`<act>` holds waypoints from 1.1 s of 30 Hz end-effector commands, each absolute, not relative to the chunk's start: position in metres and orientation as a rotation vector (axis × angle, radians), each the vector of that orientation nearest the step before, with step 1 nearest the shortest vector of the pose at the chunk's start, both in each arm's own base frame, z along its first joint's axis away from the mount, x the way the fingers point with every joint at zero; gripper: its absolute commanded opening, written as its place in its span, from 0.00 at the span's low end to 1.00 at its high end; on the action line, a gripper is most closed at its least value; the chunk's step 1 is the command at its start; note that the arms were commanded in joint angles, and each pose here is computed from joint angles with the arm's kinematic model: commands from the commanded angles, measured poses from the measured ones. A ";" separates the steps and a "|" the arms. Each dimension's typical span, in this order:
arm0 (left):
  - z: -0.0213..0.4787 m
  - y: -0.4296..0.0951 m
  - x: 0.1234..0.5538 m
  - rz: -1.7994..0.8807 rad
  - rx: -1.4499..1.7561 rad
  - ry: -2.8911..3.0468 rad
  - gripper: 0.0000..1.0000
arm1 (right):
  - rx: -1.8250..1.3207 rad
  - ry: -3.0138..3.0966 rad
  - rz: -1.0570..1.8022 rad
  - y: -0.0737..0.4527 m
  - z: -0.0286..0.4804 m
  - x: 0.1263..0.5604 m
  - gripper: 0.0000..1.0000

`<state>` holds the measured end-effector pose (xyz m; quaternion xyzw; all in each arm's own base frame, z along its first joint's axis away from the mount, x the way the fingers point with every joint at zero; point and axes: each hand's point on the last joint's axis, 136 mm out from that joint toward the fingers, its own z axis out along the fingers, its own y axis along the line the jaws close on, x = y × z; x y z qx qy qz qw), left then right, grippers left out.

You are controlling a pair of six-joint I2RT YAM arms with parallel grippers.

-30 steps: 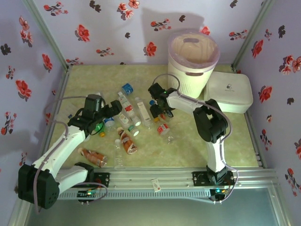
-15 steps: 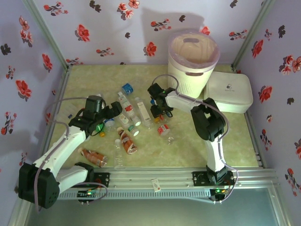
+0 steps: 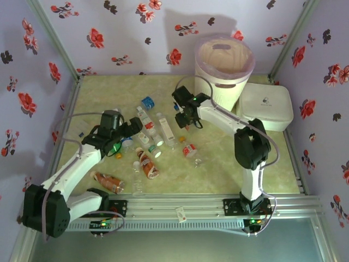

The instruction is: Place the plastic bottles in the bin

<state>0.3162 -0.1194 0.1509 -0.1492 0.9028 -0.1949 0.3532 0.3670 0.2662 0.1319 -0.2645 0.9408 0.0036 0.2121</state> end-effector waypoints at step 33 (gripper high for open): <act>0.172 -0.091 0.283 -0.356 -0.446 2.394 1.00 | -0.122 2.260 -0.059 0.082 0.358 0.518 0.52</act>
